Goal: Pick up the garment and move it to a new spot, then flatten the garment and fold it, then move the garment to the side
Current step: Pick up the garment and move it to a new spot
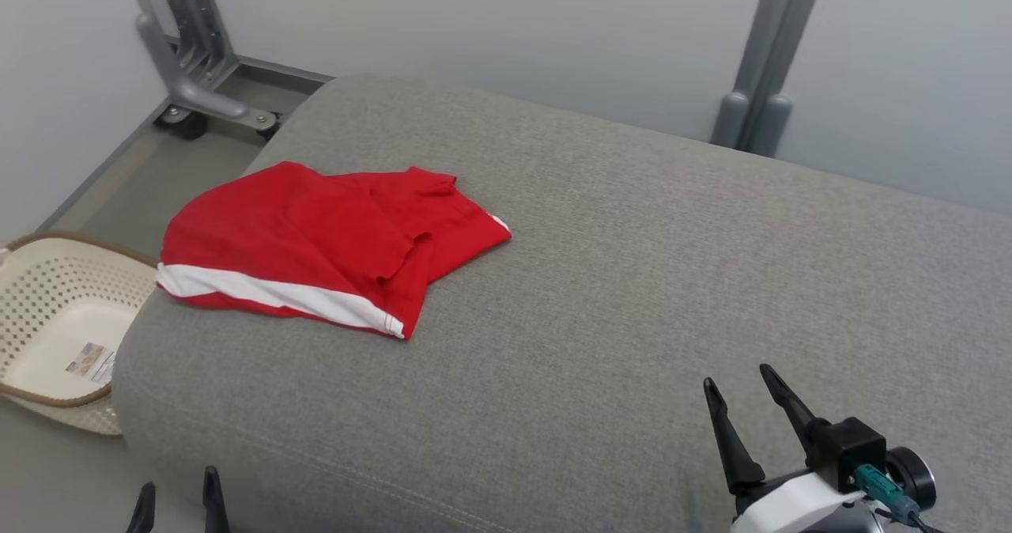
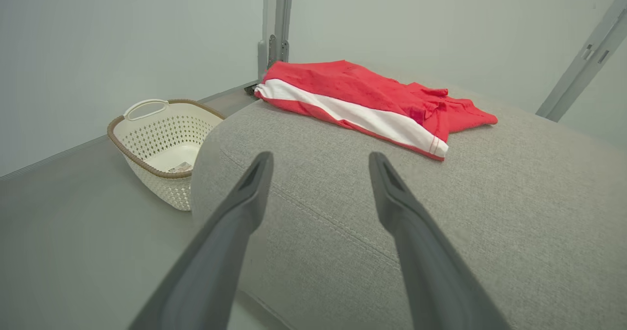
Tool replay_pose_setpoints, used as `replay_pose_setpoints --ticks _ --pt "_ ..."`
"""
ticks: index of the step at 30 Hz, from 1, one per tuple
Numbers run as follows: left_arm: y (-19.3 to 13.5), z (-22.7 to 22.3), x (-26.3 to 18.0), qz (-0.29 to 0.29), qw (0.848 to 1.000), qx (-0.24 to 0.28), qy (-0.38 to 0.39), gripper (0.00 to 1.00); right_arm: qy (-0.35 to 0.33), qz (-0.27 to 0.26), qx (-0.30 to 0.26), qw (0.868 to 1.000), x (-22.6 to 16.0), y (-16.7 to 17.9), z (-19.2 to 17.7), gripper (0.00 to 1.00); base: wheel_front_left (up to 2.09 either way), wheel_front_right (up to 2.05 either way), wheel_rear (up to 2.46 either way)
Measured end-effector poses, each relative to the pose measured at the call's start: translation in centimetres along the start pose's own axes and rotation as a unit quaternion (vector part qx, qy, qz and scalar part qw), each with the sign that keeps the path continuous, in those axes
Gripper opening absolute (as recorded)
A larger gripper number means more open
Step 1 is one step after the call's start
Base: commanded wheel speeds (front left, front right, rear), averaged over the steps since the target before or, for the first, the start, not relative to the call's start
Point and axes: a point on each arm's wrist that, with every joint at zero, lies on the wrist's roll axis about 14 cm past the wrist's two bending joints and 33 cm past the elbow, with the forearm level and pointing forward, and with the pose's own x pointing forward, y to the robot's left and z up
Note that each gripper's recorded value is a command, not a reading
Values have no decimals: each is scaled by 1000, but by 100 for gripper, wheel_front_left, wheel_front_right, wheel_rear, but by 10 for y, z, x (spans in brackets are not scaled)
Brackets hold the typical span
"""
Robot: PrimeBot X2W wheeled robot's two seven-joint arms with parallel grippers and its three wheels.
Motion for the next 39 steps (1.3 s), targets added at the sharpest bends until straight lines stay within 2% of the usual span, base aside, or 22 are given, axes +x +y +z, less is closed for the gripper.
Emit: replay_pose_setpoints --ticks 7,16,20,23,27,30,31,35,37,39 --pt "27 4 -21 47 999 -11 -11 100 -2 56 0 998 19 30 2 100 0 0 0" --pt "7 -1 -11 22 999 -23 -2 100 5 35 3 999 14 15 -4 100 0 0 0" --pt "-6 13 17 10 999 -45 -19 100 -4 35 -11 999 21 4 0 100 0 0 0" --pt "-22 11 48 1 995 -99 -12 100 -27 36 -29 999 38 -11 12 100 0 0 0" --pt "-57 16 105 -36 995 -97 4 100 -51 38 -48 997 63 -33 20 100 0 0 0" --pt "-75 10 146 -52 994 -86 41 100 -59 33 -54 996 78 -51 16 100 0 0 0" --pt "-75 10 146 -52 994 -86 41 100 -59 33 -54 996 78 -51 16 100 0 0 0" --pt "-95 -19 188 -59 989 -75 116 100 -39 26 -43 998 86 -68 -13 100 0 0 0" --pt "-92 -61 199 -45 977 -52 201 100 -15 16 -26 999 86 -78 -40 100 0 0 0" --pt "-79 -88 199 -22 967 -38 251 100 -1 6 -13 1000 83 -83 -55 100 0 0 0"
